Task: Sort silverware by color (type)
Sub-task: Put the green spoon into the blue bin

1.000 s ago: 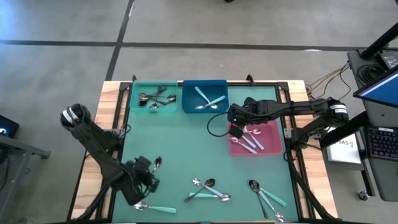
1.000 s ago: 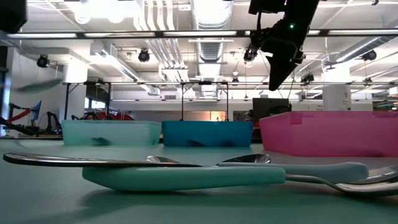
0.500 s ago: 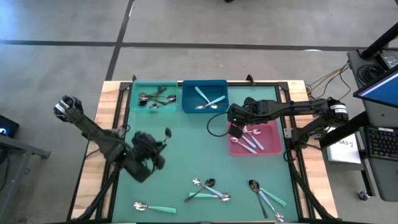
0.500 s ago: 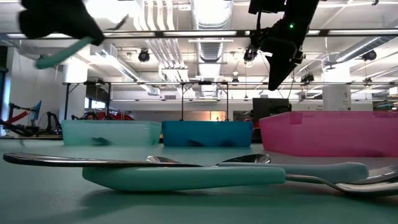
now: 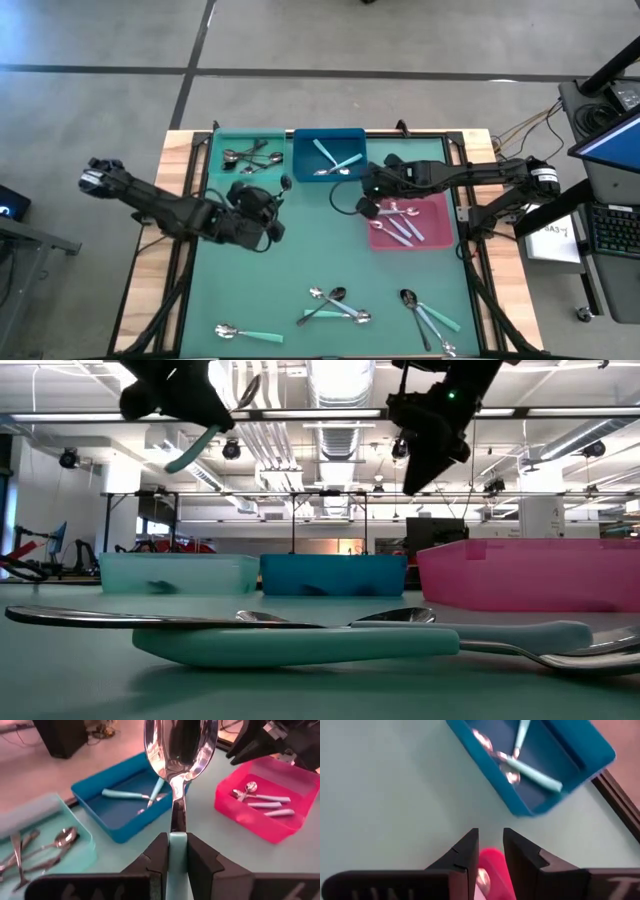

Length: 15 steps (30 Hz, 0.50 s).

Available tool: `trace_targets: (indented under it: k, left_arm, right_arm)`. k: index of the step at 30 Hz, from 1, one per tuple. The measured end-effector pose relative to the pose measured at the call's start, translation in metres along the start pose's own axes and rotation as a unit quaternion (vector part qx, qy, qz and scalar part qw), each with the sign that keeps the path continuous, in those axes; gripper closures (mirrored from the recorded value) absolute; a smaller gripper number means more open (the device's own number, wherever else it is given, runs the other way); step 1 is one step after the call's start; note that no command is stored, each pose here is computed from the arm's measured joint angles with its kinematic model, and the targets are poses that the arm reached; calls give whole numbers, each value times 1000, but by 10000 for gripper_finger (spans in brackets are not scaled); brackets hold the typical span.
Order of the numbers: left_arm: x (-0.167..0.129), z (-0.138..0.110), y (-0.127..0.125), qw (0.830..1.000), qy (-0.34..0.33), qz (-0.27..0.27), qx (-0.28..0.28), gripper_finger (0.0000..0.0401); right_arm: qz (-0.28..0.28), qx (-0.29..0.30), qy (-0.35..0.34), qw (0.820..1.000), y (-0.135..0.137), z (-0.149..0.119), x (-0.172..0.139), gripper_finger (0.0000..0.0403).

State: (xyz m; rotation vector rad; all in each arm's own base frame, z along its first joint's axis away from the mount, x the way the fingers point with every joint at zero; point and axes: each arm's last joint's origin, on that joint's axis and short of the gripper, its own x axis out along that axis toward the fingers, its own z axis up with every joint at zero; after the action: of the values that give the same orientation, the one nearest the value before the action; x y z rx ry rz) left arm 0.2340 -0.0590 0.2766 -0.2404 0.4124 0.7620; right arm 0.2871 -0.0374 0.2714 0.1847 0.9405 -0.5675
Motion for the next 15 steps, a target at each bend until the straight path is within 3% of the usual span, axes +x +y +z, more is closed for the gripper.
trace_targets:
  k: [6, 9, 12, 15]
  left_arm:
    - [21, 17, 12, 998, -26, 48, 24, 368]
    - [40, 26, 21, 998, -15, 53, 27, 367]
    - [61, 32, 24, 1000, 7, 14, 15, 367]
    - [79, 34, 15, 997, 22, -74, 15, 370]
  right_arm:
    - [20, 23, -44, 999, 4, 10, 2, 329]
    - [25, 64, -48, 997, 4, 11, 1, 327]
    - [33, 97, -68, 992, 5, 15, 1, 327]
    - [69, 102, -80, 989, 10, 20, 4, 335]
